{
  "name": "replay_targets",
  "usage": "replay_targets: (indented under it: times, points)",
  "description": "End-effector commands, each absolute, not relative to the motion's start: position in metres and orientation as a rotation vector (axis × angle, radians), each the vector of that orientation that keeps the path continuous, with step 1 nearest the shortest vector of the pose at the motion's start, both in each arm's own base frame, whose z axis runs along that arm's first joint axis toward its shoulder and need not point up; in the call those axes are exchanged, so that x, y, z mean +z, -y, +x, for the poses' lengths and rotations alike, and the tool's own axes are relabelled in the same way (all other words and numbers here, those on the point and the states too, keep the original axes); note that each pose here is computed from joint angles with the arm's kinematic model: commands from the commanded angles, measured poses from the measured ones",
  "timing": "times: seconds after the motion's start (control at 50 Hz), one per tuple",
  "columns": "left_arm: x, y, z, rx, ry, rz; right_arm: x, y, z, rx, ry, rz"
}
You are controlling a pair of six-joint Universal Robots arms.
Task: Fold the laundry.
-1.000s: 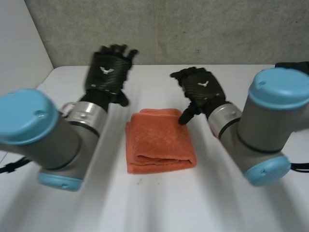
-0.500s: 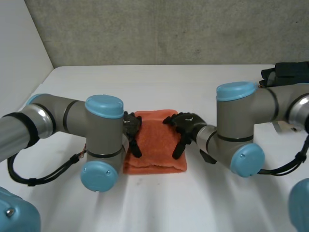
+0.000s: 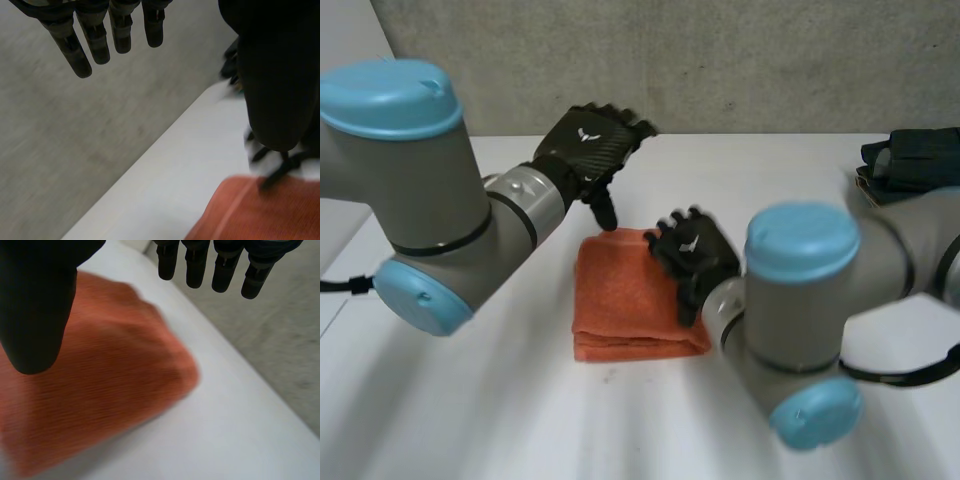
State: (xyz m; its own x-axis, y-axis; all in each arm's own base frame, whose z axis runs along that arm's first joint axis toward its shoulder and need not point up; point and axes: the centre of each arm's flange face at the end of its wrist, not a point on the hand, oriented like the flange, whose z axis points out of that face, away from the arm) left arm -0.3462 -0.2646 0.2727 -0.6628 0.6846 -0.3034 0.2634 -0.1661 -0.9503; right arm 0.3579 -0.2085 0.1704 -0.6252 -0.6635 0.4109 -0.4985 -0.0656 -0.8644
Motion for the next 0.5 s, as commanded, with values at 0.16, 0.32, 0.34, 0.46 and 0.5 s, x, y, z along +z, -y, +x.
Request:
replay_targets:
  times: [0.16, 0.32, 0.34, 0.46, 0.5]
  points:
    - [0.276, 0.247, -0.358, 1.705, 1.616, -1.135, 0.108, 0.194, 0.374, -1.758, -1.996, -1.311]
    - [0.274, 0.244, -0.359, 1.692, 1.621, -1.138, 0.108, 0.205, 0.385, -1.853, -1.917, -1.277]
    - [0.273, 0.244, -0.359, 1.69, 1.621, -1.139, 0.108, 0.206, 0.386, -1.854, -1.915, -1.276]
    - [0.272, 0.245, -0.359, 1.687, 1.626, -1.137, 0.104, 0.208, 0.389, -1.857, -1.91, -1.278]
    - [0.271, 0.245, -0.359, 1.689, 1.627, -1.137, 0.103, 0.209, 0.39, -1.859, -1.906, -1.277]
